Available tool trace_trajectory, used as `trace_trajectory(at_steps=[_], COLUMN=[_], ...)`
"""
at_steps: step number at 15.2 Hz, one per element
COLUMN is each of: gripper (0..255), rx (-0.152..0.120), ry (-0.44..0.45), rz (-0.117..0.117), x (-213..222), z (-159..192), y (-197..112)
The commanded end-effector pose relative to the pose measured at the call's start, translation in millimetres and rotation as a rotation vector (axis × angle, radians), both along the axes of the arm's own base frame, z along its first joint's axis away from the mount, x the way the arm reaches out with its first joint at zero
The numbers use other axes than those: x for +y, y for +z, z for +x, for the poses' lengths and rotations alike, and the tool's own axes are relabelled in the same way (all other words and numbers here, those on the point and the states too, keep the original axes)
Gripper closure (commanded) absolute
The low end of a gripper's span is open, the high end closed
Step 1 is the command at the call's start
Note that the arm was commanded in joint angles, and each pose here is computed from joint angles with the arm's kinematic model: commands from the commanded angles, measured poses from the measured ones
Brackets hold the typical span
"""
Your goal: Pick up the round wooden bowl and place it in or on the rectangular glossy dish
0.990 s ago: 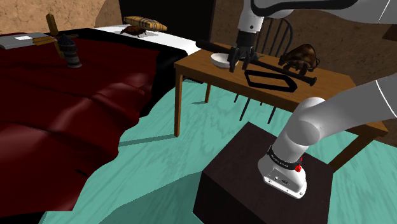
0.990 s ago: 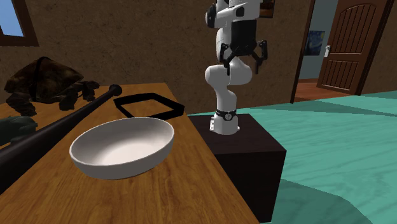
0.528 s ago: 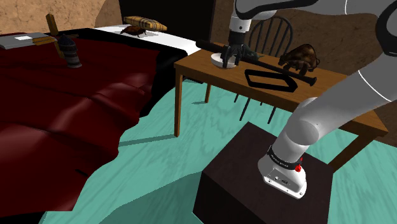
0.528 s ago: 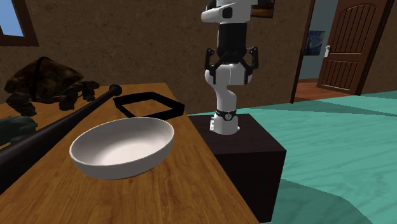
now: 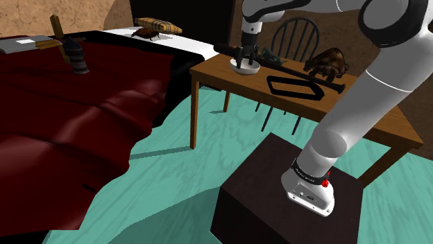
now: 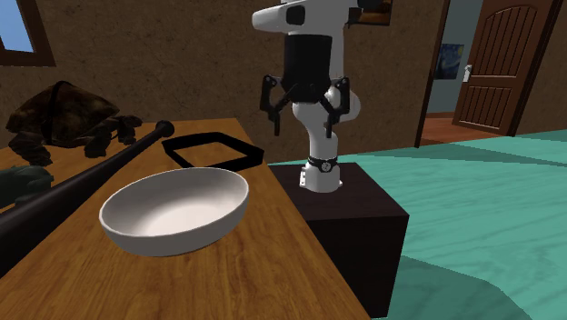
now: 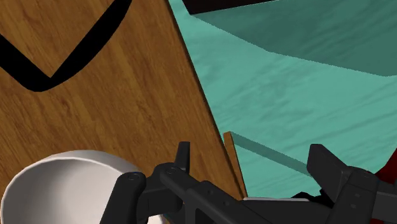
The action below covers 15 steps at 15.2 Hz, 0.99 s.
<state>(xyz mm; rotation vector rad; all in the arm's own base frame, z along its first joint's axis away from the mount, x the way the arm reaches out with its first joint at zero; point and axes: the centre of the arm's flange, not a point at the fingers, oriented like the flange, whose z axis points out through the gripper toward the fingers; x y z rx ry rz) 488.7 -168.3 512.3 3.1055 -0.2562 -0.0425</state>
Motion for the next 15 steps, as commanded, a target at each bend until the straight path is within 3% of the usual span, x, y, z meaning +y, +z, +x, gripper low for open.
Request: trace_trajectory(at_steps=[1, 10, 15], gripper=[0, 0, 0], rx=[-0.003, -0.018, -0.018], ry=[0.006, 0.030, 0.030], rz=[-0.015, -0.077, -0.077], x=[-18, -84, -87], z=[19, 106, 106], y=[-5, -16, -43])
